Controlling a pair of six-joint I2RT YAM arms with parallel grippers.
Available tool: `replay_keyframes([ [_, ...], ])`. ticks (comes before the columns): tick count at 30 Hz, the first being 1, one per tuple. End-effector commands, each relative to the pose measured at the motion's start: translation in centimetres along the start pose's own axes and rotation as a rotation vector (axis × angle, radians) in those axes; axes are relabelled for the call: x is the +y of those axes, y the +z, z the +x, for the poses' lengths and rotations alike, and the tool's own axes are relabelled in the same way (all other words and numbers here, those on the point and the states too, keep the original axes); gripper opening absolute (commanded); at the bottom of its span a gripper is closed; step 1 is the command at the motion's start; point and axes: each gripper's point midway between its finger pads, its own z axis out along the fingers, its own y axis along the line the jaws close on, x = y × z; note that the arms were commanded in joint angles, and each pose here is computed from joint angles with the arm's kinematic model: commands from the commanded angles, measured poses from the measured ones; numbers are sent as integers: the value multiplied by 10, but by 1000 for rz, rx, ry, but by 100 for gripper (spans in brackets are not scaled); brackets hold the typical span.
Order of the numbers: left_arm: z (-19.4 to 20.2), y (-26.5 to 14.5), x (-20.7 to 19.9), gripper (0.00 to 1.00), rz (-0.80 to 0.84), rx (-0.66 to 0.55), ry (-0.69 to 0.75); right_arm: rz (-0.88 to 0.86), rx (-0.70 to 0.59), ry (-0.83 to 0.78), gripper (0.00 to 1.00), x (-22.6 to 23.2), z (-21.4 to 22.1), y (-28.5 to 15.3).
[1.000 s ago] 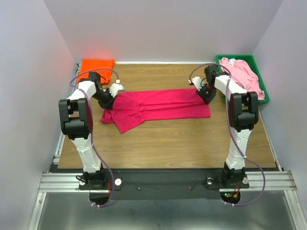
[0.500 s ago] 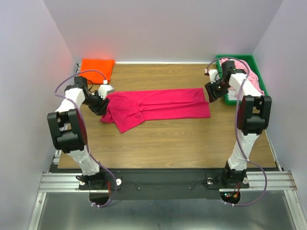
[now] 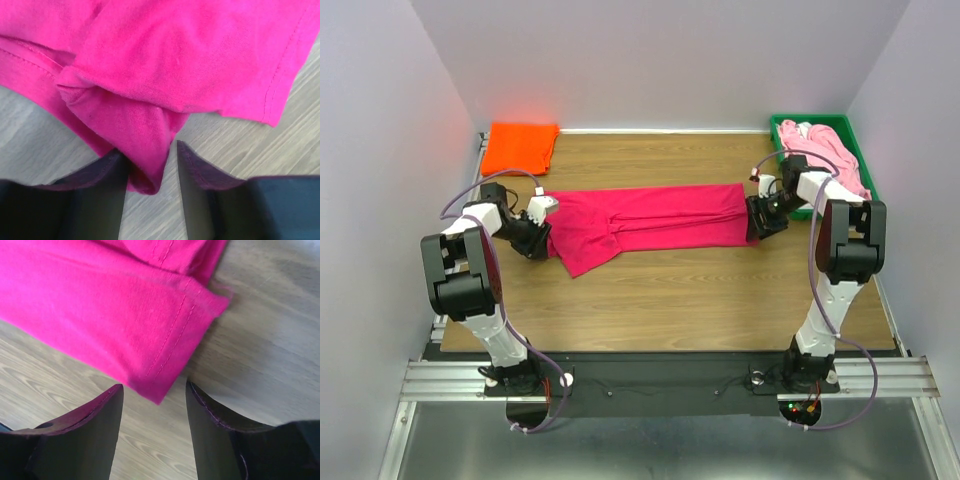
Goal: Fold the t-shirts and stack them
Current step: Fold the tshirt
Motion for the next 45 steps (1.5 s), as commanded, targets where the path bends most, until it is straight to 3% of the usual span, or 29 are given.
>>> replay_keyframes([
  [1, 1, 6, -1, 46, -1, -15, -13, -21, -53, 31, 58, 0, -15, 8],
  [4, 7, 7, -4, 33, 10, -1, -16, -6, -22, 42, 49, -5, -8, 15],
  [6, 11, 7, -6, 22, 9, 11, -16, 8, -1, 44, 35, -9, -2, 18],
  [7, 14, 7, -9, 18, 12, 18, -17, 25, 6, 39, 22, -12, 0, 18],
  [10, 24, 5, -16, 3, 23, 50, -12, 82, 19, 16, 1, -19, 5, 11],
  [12, 32, 2, -19, 0, 16, 76, -7, 117, 38, 3, 0, -23, 13, 7],
  [20, 54, -14, -43, 0, 26, 134, 46, 178, 87, -79, 1, -29, 35, -13],
  [21, 51, -18, -44, 10, 20, 126, 50, 158, 105, -71, 2, -25, 40, -13],
  [22, 48, -21, -45, 17, 15, 118, 59, 142, 95, -71, 22, -22, 36, -15],
  [24, 37, -36, -54, 34, 25, 82, 119, 115, 68, -76, 42, -12, 29, -26],
  [27, 29, -53, -66, 42, 41, 63, 220, 98, 22, -84, 57, 1, 18, -45],
  [33, 20, -65, -92, 44, 57, 72, 401, -9, -117, -134, 57, 55, -19, -88],
  [38, 19, -28, -127, 43, 101, 97, 512, -143, -115, -120, 54, 96, -27, -75],
  [45, 24, 14, -142, 45, 88, 168, 639, -191, -99, -94, 52, 101, -29, -64],
])
